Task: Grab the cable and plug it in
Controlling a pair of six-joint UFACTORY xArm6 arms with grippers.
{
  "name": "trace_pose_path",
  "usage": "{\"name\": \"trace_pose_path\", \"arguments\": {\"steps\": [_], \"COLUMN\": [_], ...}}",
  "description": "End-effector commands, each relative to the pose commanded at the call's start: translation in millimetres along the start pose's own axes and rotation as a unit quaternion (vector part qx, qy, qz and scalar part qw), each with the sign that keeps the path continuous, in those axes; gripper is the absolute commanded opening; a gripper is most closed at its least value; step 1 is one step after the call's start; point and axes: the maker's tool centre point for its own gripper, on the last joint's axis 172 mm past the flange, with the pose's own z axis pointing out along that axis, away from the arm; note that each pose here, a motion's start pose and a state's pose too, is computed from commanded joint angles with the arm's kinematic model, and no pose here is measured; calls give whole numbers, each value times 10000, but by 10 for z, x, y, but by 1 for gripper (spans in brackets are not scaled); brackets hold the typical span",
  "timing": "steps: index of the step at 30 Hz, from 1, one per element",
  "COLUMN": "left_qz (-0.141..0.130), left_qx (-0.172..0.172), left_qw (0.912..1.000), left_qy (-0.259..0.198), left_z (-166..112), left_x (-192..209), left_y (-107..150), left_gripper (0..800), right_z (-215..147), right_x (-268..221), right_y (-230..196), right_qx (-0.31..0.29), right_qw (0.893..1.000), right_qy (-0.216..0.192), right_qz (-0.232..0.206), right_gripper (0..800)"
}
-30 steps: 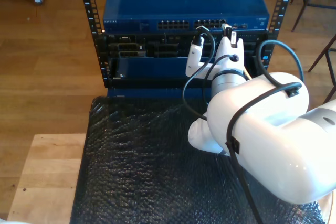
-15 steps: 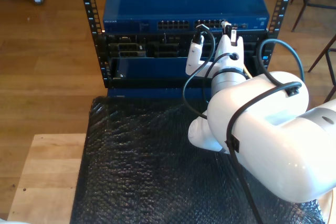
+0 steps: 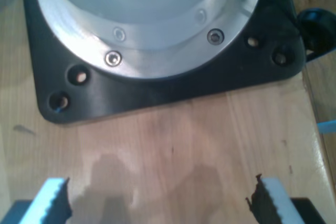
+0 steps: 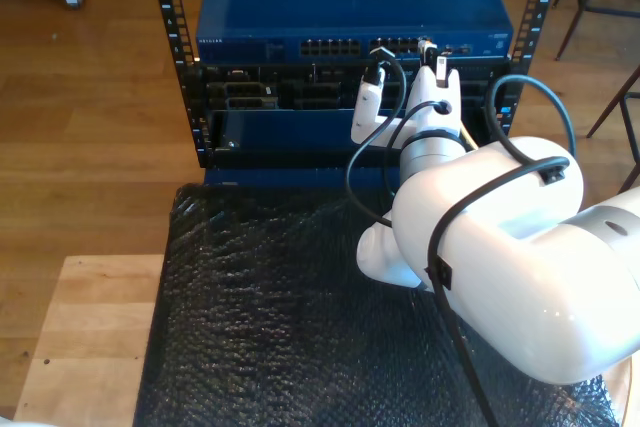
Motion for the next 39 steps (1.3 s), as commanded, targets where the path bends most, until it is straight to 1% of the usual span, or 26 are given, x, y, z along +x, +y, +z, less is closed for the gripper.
{"name": "trace_pose_path", "arguments": {"steps": [39], "left_qz": [12], "left_qx": [-7], "left_qw": [10000], "left_qy": [1], "left_z": [0], "left_x": [0], "left_y": [3], "left_gripper": [800], "right_z": [74], "right_x": [-19], "right_y": [11], "right_qx": [-64], "right_qw": [10000], "right_qy": [5], "right_qz": [7], "right_gripper": [0]}}
